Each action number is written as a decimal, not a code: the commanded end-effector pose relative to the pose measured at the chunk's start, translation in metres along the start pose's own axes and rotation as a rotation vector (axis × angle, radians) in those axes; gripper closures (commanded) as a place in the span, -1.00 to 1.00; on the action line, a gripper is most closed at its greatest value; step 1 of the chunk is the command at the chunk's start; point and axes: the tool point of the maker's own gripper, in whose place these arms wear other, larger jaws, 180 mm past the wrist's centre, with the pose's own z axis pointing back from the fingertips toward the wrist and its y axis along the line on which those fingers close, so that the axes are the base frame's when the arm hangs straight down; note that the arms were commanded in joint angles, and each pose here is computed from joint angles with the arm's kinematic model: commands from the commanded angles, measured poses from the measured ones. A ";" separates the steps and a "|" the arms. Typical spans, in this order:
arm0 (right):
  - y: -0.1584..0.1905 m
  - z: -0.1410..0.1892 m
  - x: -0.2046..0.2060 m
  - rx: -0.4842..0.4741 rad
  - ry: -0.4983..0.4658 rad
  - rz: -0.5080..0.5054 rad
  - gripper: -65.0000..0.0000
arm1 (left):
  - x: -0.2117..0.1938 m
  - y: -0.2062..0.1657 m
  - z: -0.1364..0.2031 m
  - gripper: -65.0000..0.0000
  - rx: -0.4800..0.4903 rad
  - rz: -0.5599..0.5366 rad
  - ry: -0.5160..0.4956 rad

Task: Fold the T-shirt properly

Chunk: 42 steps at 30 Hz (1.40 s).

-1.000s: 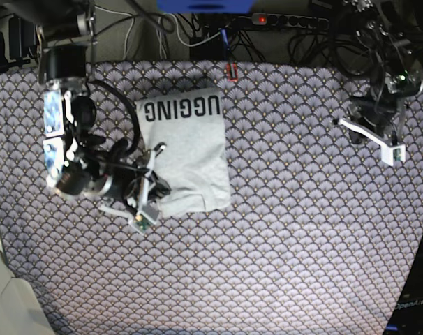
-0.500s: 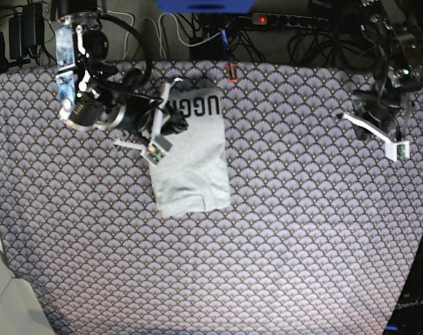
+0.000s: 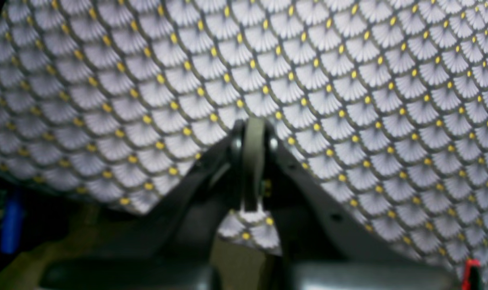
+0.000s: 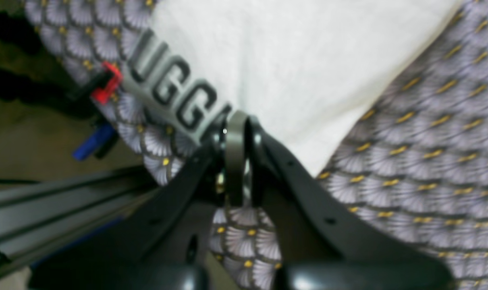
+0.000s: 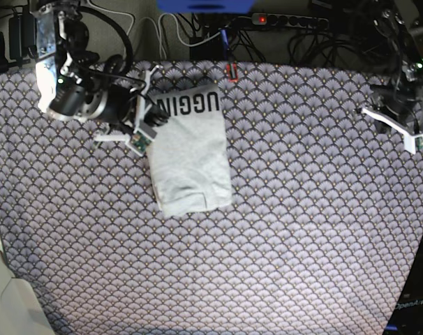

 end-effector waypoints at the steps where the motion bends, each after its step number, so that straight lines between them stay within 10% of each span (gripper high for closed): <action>1: -0.006 0.005 0.001 -0.016 -0.005 0.004 1.00 | 0.010 0.000 0.005 0.99 0.002 -0.016 -0.036; 15: -0.007 0.068 -0.121 -0.140 0.118 -0.236 1.00 | -0.097 -0.024 0.024 0.99 -0.091 -0.180 0.258; 28: 0.027 0.082 -0.293 -0.148 0.418 -0.477 1.00 | -0.240 -0.050 0.026 0.99 -0.116 -0.437 0.518; 42: 0.036 0.027 -0.399 -0.285 0.293 -0.897 1.00 | -0.404 -0.038 -0.015 0.99 -0.124 -0.290 0.723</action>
